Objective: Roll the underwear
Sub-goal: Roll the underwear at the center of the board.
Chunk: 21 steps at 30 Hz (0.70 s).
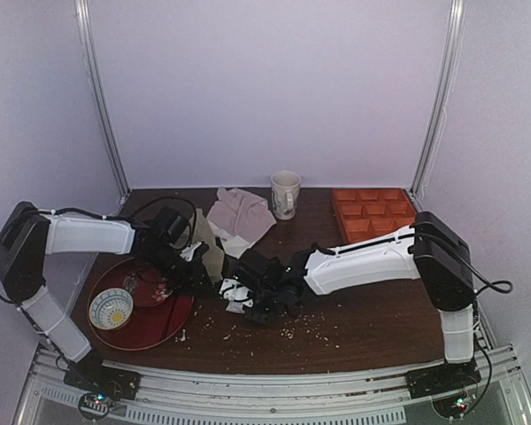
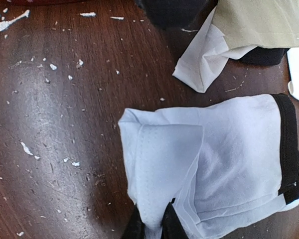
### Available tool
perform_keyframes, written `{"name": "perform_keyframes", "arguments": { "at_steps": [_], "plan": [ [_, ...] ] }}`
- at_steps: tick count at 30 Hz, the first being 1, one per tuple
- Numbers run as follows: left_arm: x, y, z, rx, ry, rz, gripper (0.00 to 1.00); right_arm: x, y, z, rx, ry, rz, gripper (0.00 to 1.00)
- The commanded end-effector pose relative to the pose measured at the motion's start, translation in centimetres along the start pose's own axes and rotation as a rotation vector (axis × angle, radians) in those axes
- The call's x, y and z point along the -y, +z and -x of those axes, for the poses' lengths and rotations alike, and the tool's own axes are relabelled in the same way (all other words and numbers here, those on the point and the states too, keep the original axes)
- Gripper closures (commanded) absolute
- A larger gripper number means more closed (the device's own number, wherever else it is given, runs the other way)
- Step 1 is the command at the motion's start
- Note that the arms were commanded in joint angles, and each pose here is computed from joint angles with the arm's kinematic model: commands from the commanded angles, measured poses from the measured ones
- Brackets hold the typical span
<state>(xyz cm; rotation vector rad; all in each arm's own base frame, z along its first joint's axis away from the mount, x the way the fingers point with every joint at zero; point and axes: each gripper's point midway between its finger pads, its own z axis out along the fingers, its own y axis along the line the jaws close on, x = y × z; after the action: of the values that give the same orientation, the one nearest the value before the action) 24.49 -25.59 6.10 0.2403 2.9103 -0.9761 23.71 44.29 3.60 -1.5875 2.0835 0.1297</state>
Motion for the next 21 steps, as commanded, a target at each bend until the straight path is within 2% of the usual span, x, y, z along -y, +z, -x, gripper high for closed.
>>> {"name": "perform_keyframes", "arguments": {
  "at_steps": [1, 21],
  "plan": [
    [-0.4, -1.2, 0.1, 0.034, -0.015, 0.027, 0.7, -2.0, 0.8, -2.3, -0.121, 0.084, 0.213, 1.0],
    [0.0, -1.7, 0.1, 0.055, -0.012, 0.009, 0.7, -0.1, 1.9, -2.2, -0.153, 0.507, 0.657, 1.0]
  ]
}}
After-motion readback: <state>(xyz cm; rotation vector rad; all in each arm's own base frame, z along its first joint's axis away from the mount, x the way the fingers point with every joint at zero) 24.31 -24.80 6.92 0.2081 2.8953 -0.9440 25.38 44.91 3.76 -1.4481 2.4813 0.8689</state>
